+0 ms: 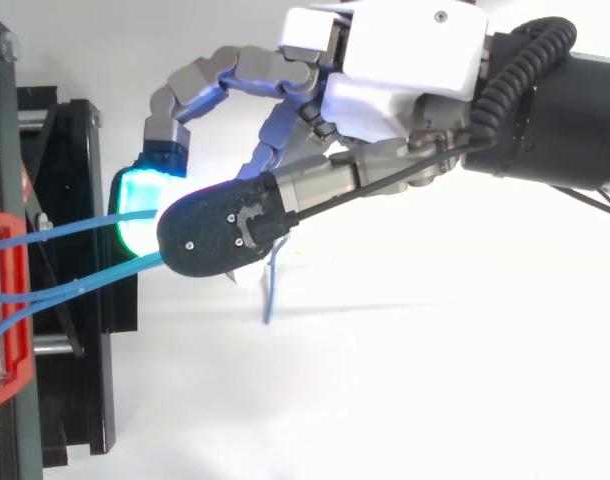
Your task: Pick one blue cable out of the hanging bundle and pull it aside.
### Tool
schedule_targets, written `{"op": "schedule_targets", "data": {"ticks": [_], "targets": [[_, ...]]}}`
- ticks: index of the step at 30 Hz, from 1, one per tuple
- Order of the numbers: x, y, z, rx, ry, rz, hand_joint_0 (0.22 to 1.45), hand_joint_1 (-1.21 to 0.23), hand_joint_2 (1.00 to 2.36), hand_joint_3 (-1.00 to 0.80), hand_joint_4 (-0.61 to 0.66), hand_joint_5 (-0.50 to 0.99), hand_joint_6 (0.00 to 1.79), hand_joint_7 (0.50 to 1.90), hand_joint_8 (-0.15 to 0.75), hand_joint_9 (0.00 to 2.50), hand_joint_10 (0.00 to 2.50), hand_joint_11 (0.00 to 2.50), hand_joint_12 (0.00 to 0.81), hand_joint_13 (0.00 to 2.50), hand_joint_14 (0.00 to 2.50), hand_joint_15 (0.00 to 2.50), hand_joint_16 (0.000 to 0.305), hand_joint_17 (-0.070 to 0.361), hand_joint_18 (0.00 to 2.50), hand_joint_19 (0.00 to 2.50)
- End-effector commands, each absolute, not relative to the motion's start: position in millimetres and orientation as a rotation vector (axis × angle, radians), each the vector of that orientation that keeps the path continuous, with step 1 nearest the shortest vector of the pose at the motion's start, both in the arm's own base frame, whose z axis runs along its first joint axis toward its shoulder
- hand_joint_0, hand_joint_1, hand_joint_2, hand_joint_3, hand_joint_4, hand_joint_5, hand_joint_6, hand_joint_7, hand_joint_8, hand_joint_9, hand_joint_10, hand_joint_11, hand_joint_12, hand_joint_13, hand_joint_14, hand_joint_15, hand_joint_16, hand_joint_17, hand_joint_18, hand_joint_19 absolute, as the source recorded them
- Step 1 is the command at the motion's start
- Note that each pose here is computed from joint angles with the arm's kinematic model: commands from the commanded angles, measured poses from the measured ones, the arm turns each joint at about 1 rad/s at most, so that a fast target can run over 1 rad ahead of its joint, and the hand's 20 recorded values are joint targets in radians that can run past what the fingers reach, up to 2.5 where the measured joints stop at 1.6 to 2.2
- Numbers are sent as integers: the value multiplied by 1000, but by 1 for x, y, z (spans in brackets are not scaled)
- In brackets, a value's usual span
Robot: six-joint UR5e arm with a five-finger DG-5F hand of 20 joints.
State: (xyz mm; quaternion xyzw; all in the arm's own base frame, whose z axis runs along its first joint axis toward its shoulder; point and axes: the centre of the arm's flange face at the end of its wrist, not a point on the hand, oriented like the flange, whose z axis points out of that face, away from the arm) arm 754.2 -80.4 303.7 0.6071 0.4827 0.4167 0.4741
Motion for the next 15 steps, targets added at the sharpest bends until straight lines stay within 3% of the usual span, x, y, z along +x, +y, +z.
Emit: {"op": "schedule_targets", "data": {"ticks": [1,15], "targets": [[754,-80,304,1485,1181,1019,534,-616,1006,-413,-20,-89,849,917,244,1194,26,748,324,963,24,654,50,111,754,574],[754,-80,304,1485,1181,1019,580,-685,1012,-165,-115,-65,897,905,264,1223,24,720,361,880,21,571,54,122,740,478]]}}
